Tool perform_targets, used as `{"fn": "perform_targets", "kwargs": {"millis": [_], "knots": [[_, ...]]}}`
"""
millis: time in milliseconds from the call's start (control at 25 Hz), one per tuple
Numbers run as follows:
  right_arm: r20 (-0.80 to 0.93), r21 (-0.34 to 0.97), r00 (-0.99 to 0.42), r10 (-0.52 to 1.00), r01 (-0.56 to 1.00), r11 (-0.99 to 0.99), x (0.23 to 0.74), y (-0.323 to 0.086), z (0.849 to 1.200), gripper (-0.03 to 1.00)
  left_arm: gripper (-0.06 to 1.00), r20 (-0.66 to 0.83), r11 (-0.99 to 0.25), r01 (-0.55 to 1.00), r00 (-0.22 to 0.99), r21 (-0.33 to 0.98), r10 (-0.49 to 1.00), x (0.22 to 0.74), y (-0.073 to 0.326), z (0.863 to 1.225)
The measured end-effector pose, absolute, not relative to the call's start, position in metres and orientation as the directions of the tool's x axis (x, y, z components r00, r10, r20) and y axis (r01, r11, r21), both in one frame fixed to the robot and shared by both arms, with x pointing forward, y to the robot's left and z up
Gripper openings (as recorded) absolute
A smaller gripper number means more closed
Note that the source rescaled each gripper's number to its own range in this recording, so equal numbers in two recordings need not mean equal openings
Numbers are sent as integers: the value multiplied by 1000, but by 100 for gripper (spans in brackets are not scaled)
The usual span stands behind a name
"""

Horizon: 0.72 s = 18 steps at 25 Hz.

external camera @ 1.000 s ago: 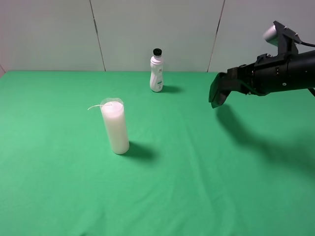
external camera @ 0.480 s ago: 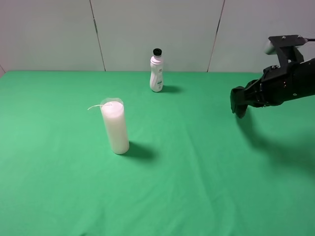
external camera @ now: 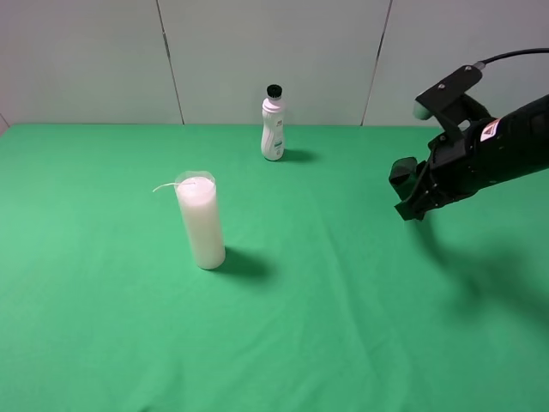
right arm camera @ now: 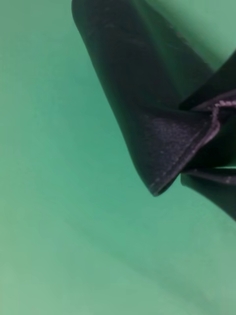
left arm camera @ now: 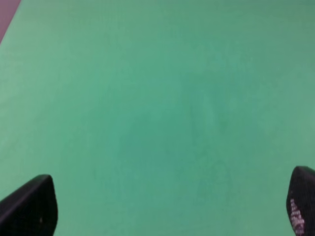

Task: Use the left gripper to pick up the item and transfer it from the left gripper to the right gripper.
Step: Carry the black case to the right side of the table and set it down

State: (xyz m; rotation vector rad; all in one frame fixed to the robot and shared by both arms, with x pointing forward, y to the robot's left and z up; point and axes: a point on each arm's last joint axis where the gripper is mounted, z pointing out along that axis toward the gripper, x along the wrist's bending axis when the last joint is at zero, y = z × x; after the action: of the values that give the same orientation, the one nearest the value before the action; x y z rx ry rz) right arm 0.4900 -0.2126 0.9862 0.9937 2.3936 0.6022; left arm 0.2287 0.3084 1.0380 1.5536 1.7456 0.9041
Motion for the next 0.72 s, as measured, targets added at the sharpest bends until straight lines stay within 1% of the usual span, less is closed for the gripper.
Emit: {"fn": "perform_targets", "kwargs": {"millis": [200, 720], "knots": [[-287, 508, -631, 721, 538, 673, 493, -213, 976, 1, 86, -10, 71, 565, -111, 822, 994, 229, 308, 1038], [-282, 490, -636, 719, 549, 677, 495, -213, 969, 0, 86, -10, 71, 565, -111, 822, 994, 229, 308, 1038]]}}
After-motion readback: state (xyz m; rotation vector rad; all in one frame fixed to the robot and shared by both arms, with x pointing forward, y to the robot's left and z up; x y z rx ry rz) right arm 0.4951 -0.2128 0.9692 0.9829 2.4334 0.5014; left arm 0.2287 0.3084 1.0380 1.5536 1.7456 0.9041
